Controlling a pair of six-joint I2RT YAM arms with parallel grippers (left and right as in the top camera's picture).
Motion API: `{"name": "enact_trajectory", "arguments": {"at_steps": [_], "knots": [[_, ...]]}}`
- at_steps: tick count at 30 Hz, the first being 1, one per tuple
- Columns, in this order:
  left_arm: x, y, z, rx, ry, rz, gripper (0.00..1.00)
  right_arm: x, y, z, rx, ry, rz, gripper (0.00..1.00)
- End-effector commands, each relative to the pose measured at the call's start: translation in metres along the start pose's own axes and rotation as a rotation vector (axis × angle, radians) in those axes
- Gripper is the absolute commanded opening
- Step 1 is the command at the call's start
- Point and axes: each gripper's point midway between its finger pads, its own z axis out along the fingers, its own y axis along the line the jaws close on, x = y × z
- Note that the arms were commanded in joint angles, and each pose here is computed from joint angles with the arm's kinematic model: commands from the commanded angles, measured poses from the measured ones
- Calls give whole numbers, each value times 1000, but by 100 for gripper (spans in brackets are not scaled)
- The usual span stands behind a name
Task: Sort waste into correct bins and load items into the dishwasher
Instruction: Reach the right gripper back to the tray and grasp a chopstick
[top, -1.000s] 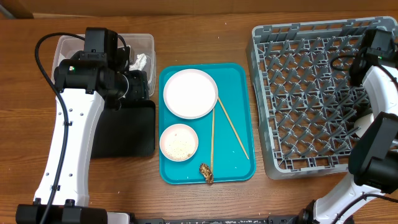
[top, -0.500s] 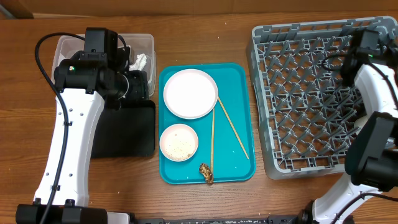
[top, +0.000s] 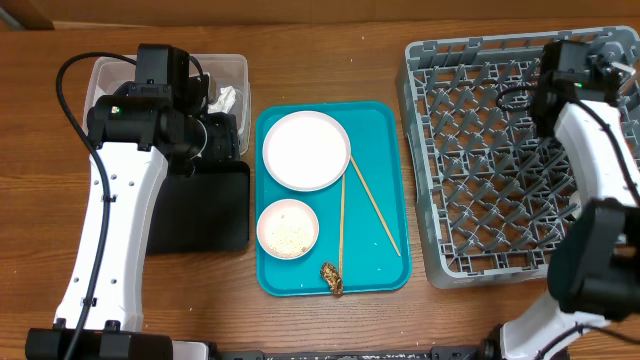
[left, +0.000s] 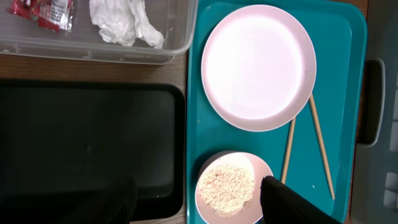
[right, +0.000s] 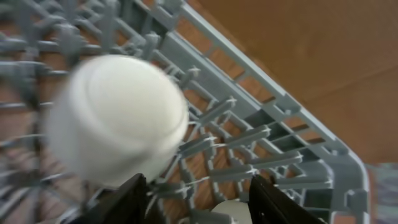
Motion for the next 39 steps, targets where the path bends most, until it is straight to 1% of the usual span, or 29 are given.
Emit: {"name": "enact_trajectory", "arguments": {"at_steps": [1, 2, 4, 7, 10, 12, 14, 20, 23, 29, 33, 39], "knots": [[-3, -2, 0, 0, -4, 4, 67, -18, 4, -44, -253, -3, 95, 59], [-3, -2, 0, 0, -5, 4, 68, -18, 7, -58, -339, 9, 104, 63], [-3, -2, 0, 0, -5, 4, 69, -15, 14, -78, -464, 41, 107, 66], [-3, -2, 0, 0, -5, 4, 70, 1, 30, -113, -690, 137, 84, 68], [-3, -2, 0, 0, -6, 4, 71, 28, 50, -147, -913, 260, -6, 71], [-3, -3, 1, 1, -5, 5, 72, 47, 57, -165, -1002, 336, -68, 72], [-3, -3, 1, 1, -5, 5, 72, 62, 61, -178, -1042, 375, -130, 72], [-4, -2, 3, 0, -1, 4, 73, 105, 73, -220, -1101, 403, -372, 73], [-4, -2, 5, -2, 4, 3, 74, 125, 82, -245, -1138, 394, -482, 73], [-4, -2, 5, -1, 5, 3, 77, 159, 100, -288, -1184, 346, -645, 72], [-3, -2, 5, -2, 6, 3, 77, 181, 111, -297, -1165, 339, -735, 72], [-3, -2, 5, -2, 6, 3, 78, 224, 132, -300, -1132, 403, -868, 72]]}}
